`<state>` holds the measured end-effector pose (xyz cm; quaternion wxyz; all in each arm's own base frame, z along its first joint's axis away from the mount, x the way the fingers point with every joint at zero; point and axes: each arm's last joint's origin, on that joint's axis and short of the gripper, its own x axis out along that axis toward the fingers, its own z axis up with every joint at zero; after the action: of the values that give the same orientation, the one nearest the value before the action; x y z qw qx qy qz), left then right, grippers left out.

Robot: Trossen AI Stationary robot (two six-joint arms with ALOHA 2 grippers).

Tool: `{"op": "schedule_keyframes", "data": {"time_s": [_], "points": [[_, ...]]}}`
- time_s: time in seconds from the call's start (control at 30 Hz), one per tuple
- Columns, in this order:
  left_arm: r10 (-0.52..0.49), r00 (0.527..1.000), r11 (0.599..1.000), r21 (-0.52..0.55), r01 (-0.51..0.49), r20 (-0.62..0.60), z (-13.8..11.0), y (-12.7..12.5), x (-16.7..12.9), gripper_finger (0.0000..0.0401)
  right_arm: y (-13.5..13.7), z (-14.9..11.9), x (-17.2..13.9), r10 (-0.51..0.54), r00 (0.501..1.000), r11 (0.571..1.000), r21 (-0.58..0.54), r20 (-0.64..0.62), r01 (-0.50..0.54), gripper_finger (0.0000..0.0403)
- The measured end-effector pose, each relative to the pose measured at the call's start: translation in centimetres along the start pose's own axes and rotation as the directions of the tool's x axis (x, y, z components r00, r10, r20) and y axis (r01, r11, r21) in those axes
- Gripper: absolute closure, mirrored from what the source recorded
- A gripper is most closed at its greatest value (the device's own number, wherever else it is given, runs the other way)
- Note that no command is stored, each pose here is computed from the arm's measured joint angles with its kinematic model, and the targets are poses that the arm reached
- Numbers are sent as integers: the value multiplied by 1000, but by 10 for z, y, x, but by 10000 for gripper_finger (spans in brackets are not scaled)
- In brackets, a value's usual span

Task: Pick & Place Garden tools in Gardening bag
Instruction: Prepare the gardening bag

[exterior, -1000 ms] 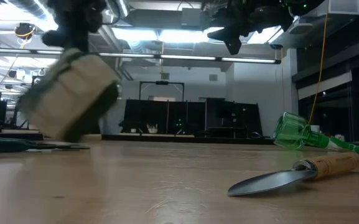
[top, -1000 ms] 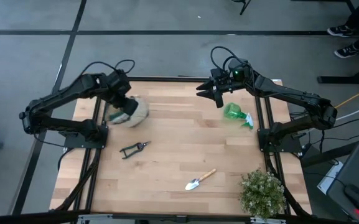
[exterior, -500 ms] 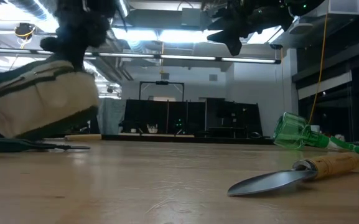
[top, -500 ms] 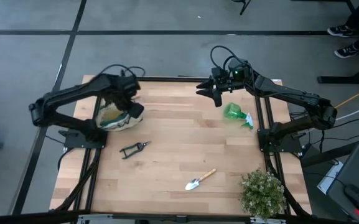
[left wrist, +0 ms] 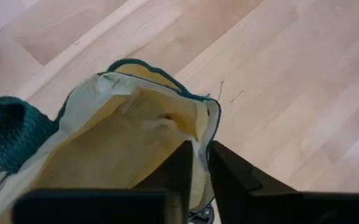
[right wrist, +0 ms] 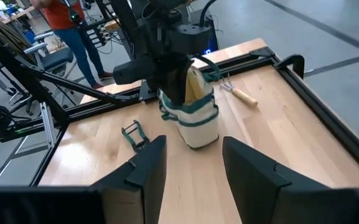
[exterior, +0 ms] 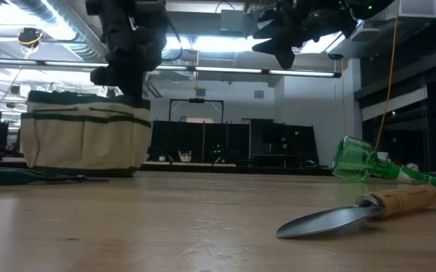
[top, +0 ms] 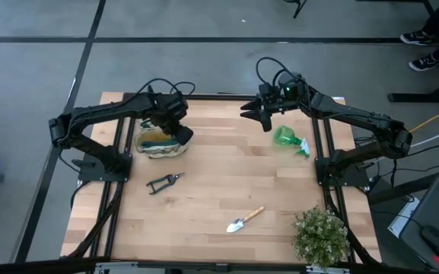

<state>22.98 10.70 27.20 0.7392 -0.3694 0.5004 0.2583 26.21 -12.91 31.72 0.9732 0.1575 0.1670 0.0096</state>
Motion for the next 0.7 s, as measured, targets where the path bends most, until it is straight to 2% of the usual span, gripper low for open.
{"op": "schedule_keyframes", "data": {"time_s": [0.13,0.2,0.43,0.53,0.7], "points": [[-12,1000,1000,5,12,18,1,-1,-1,312,0,-2,0,-2,1000,1000,12,-19,2,243],[-31,999,999,43,29,33,3,-3,-7,297,0,-2,0,-2,1000,1000,12,-19,2,243],[-157,971,981,139,133,179,7,-8,-59,279,0,-2,0,-2,1000,1000,12,-20,2,242],[-184,958,973,180,146,218,-6,-5,-86,279,0,-3,0,-3,999,1000,20,-32,4,242],[-147,973,977,178,116,177,-52,13,-121,279,-1,-7,0,-6,998,999,40,-66,8,242]]}}
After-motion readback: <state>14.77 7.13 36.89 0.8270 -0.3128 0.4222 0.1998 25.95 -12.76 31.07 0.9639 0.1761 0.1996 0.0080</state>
